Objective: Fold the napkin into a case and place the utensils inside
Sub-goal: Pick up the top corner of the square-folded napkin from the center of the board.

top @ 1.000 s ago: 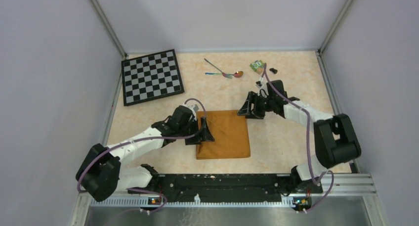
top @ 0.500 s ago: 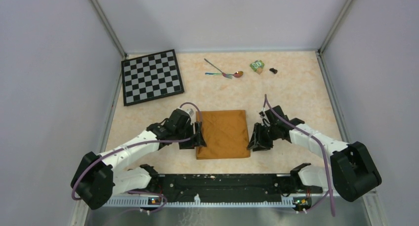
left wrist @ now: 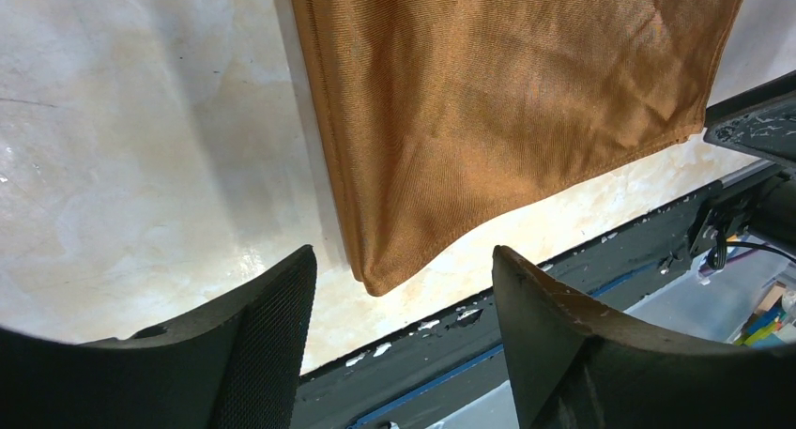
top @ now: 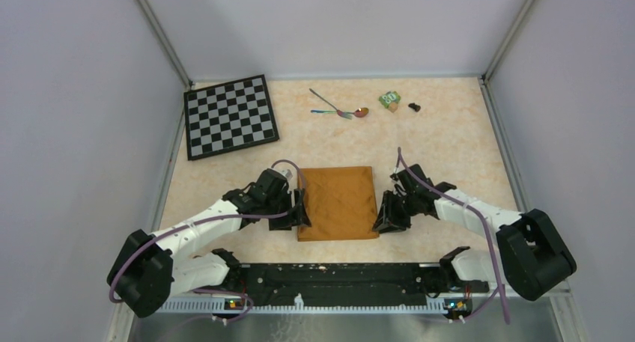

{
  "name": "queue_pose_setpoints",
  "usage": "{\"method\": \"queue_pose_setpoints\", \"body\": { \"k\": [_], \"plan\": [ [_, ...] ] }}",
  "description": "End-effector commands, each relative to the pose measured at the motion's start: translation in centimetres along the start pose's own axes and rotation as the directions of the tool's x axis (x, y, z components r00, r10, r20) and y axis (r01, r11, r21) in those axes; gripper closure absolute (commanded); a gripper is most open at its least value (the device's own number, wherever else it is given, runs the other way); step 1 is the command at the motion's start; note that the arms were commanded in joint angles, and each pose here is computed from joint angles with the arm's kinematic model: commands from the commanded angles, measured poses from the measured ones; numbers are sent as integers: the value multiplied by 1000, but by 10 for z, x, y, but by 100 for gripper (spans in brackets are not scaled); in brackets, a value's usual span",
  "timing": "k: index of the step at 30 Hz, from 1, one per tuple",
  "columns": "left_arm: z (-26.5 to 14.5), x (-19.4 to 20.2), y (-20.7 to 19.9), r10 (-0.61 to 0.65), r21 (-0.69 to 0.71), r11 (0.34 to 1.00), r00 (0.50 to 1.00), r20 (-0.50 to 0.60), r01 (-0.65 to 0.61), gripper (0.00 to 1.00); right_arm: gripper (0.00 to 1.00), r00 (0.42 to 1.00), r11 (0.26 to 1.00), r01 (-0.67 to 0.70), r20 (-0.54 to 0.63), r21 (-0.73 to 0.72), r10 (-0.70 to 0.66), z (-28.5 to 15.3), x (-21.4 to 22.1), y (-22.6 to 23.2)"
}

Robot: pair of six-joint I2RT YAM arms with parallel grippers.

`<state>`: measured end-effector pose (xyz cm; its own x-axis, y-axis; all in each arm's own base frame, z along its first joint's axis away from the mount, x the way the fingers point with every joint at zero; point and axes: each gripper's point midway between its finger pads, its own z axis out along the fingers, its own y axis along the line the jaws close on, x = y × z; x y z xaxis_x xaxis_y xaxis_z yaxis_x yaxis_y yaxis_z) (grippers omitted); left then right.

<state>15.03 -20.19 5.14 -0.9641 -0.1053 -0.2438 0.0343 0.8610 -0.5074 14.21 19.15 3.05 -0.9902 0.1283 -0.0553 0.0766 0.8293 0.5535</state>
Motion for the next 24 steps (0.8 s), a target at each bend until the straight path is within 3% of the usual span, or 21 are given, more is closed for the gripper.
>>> {"method": "queue_pose_setpoints", "body": {
  "k": [1,16,24],
  "plan": [
    [-2,-1,-3,8,15,1000,1000,16,-8,26,69,1000,1000,-5,-11,-16,5,5,3,2],
    [-1,0,1,5,3,1000,1000,13,-5,27,77,1000,999,-16,-3,-34,16,7,3,5],
    [0,6,6,-2,-9,1000,1000,3,2,31,88,1000,1000,-16,0,-16,16,7,3,1]
  ]
}}
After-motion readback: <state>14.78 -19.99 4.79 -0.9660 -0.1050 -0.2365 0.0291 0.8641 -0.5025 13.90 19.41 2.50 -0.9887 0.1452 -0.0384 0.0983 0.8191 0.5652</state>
